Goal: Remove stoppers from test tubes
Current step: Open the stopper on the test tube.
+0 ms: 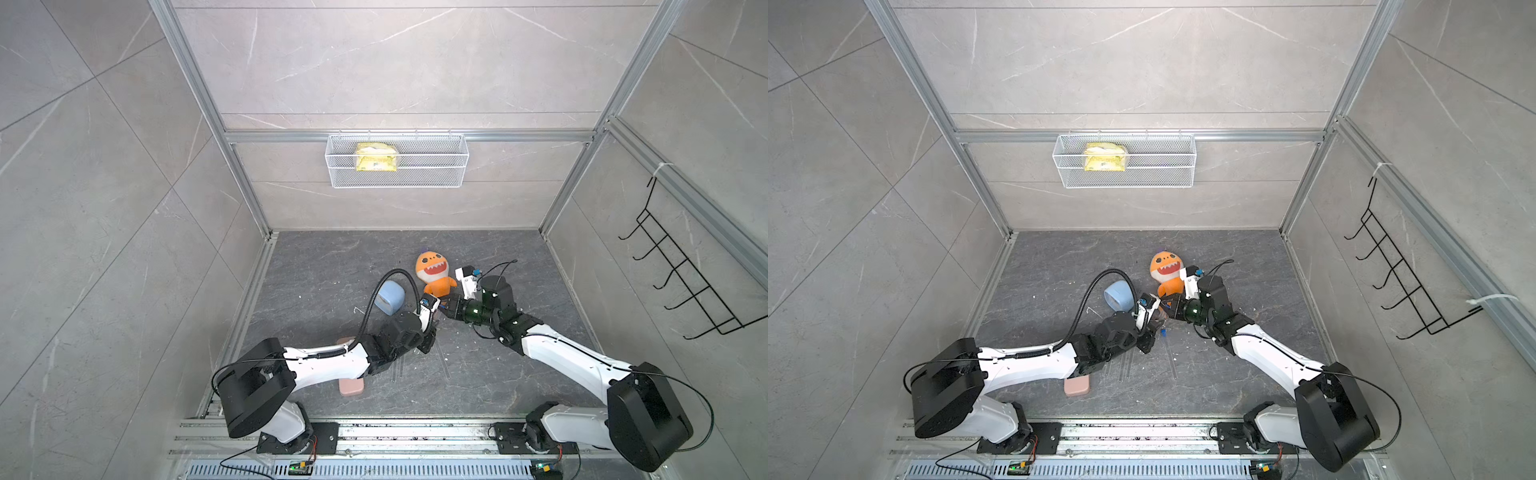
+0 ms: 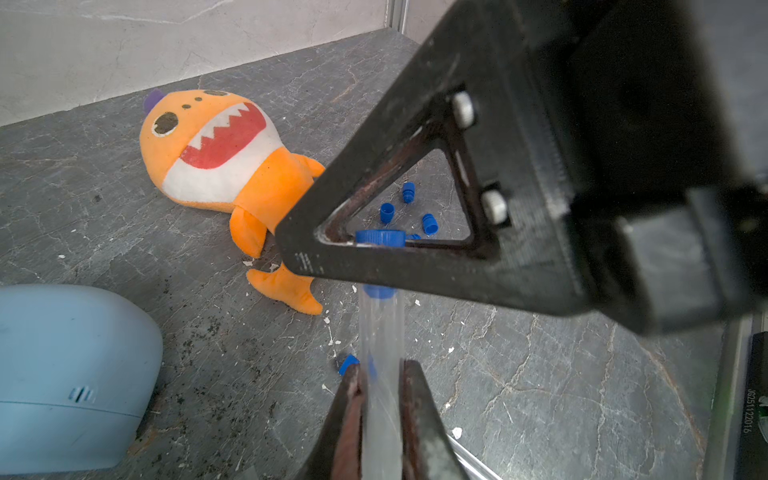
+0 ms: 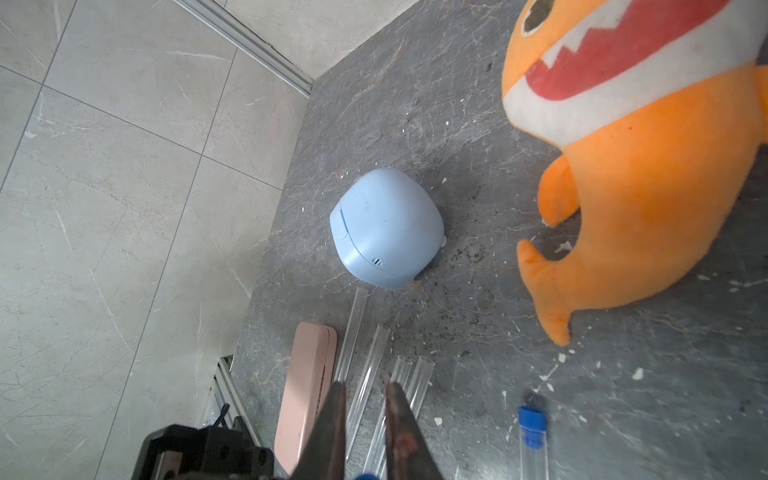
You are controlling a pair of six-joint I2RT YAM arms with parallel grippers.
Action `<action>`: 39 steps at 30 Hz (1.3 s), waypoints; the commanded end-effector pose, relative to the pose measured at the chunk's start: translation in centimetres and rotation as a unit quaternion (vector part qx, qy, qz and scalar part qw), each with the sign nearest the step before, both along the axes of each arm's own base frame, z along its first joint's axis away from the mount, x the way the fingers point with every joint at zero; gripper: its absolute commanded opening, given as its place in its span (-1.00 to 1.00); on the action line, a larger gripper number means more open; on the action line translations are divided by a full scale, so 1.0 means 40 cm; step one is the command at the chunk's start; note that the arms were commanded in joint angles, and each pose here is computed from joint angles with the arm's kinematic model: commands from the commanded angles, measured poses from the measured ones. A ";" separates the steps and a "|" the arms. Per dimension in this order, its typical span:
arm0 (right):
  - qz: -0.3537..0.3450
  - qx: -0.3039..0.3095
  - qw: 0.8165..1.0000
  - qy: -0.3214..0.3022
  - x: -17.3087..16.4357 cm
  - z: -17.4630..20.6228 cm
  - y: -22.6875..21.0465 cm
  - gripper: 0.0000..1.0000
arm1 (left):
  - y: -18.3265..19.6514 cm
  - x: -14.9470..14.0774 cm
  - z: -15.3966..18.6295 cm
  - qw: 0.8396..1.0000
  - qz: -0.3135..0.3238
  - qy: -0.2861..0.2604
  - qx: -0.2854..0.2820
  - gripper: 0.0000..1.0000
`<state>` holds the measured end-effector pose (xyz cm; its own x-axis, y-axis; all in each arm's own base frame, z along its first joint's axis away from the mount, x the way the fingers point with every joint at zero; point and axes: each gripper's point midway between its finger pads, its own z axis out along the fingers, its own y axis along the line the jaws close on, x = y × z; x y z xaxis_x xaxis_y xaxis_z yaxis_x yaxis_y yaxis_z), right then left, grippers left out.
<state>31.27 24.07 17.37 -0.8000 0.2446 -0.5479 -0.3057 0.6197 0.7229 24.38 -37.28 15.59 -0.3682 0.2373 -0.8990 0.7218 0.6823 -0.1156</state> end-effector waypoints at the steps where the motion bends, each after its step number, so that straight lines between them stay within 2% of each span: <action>1: -0.002 0.005 1.000 -0.013 0.012 0.019 0.009 -0.81 | -0.027 0.013 0.065 0.999 -0.005 -0.019 -0.031 -0.98; 5: -0.006 0.002 1.000 -0.015 0.015 0.019 0.005 -1.00 | -0.029 0.011 0.065 0.999 -0.007 -0.016 -0.033 -0.98; 19: -0.060 -0.053 0.995 -0.057 0.051 0.013 -0.040 -1.00 | -0.026 -0.001 0.069 0.999 -0.013 -0.004 -0.037 -1.00; 28: -0.057 -0.034 0.996 -0.066 0.049 0.051 -0.032 -1.00 | -0.017 0.011 0.012 1.000 0.006 0.013 -0.012 -1.00; 39: -0.045 -0.010 0.997 -0.068 0.046 0.100 -0.020 -1.00 | 0.045 0.032 -0.056 0.998 0.039 0.038 0.014 -1.00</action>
<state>31.92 23.66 17.52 -0.7533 0.2501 -0.6082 -0.3099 0.6807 0.6638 25.09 -37.20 15.44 -0.3985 0.2115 -0.8924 0.7016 0.6971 -0.1481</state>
